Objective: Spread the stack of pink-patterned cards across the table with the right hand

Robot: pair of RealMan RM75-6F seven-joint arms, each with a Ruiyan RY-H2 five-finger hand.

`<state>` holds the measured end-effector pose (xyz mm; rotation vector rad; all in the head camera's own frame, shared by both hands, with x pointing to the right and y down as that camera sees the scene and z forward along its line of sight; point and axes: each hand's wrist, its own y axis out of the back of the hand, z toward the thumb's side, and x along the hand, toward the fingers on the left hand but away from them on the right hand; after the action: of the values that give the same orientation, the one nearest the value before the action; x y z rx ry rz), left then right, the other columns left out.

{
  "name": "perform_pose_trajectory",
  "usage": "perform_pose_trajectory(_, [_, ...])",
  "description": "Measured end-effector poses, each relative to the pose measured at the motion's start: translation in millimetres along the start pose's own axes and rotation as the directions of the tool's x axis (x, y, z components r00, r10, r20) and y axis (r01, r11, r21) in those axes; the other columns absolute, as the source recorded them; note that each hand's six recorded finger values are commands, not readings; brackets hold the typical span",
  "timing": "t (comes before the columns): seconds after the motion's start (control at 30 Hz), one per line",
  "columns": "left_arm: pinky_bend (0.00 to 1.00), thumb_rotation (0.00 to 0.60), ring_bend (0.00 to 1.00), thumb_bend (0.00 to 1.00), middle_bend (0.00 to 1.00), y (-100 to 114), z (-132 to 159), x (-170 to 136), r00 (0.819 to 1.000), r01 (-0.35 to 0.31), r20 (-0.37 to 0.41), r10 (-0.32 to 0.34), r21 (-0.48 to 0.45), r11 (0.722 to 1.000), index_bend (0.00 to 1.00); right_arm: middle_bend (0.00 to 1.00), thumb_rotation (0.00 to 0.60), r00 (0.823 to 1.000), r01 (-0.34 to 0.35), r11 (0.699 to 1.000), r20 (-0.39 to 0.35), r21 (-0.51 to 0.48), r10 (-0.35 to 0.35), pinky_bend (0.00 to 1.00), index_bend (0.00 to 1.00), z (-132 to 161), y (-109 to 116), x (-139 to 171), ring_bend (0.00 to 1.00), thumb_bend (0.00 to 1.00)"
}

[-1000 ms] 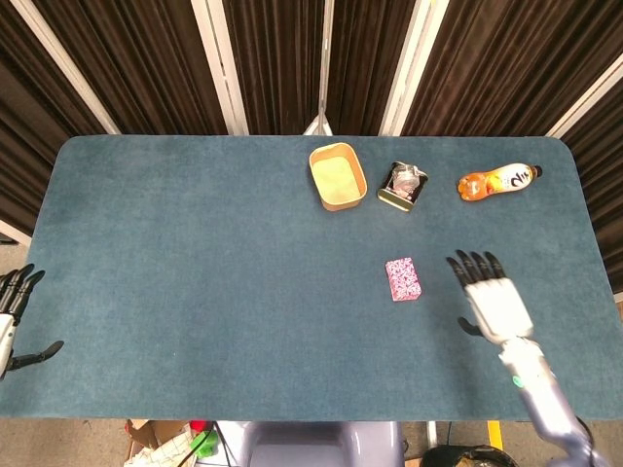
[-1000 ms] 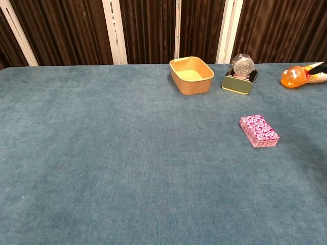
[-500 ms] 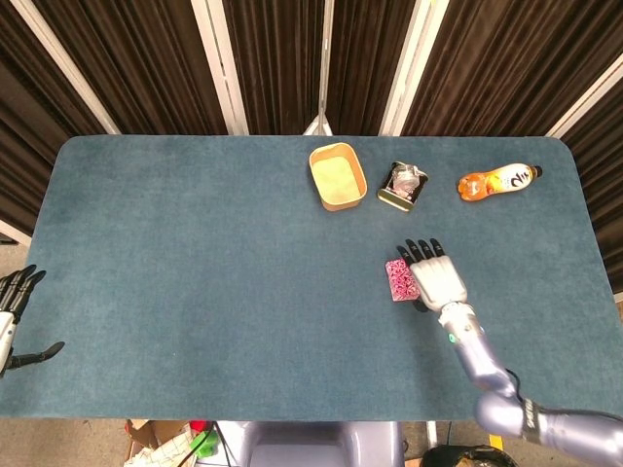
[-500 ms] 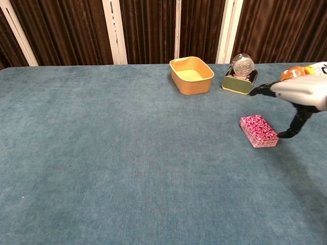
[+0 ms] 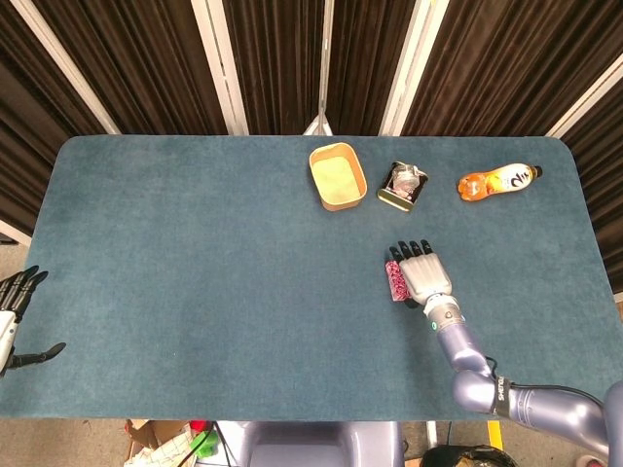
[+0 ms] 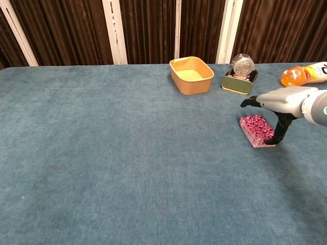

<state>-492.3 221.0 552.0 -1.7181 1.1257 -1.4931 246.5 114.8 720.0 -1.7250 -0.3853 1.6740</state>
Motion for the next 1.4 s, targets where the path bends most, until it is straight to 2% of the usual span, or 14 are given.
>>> perform_pose_trajectory(0.17, [0.00,0.600,0.00,0.00,0.00,0,0,0,1.000,0.005,-0.003,-0.005,-0.003,1.000,0.00,0.04,0.600,1.000,-0.012,1.000,0.002,0.009,0.012,0.00,0.02,2,-4,-1,0.00,0.25])
perform_pose_trajectory(0.47, [0.00,0.600,0.00,0.00,0.00,0,-1,0,1.000,0.007,-0.006,-0.007,-0.002,1.000,0.00,0.13,0.600,1.000,-0.013,1.000,0.006,-0.004,0.013,0.00,0.12,4,-7,-4,0.00,0.25])
perform_pose_trajectory(0.63, [0.00,0.600,0.00,0.00,0.00,0,-1,0,1.000,0.010,-0.007,-0.010,-0.002,1.000,0.00,0.23,0.600,1.000,-0.007,1.000,0.007,-0.004,0.007,0.00,0.22,5,-8,-6,0.00,0.25])
perform_pose_trajectory(0.77, [0.00,0.600,0.00,0.00,0.00,-1,-1,0,1.000,0.010,-0.007,-0.010,0.000,1.000,0.00,0.27,0.600,1.000,-0.002,1.000,0.011,-0.003,0.002,0.00,0.28,4,-8,-7,0.02,0.25])
perform_pose_trajectory(0.93, [0.00,0.600,0.00,0.00,0.00,-1,-1,0,1.000,0.010,-0.007,-0.010,-0.001,1.000,0.00,0.35,0.600,1.000,0.004,1.000,0.015,-0.006,-0.004,0.00,0.43,3,-9,-8,0.08,0.25])
perform_pose_trajectory(1.03, [0.00,0.600,0.00,0.00,0.00,-1,-1,0,1.000,0.010,-0.007,-0.010,-0.002,1.000,0.00,0.38,0.600,1.000,0.016,1.000,0.014,-0.011,-0.016,0.00,0.47,3,-7,-7,0.10,0.25])
perform_pose_trajectory(1.4, [0.00,0.600,0.00,0.00,0.00,-1,-1,0,1.000,0.009,-0.008,-0.009,0.001,1.000,0.00,0.39,0.600,0.998,0.062,0.998,0.020,-0.010,-0.062,0.00,0.48,-7,8,1,0.11,0.25])
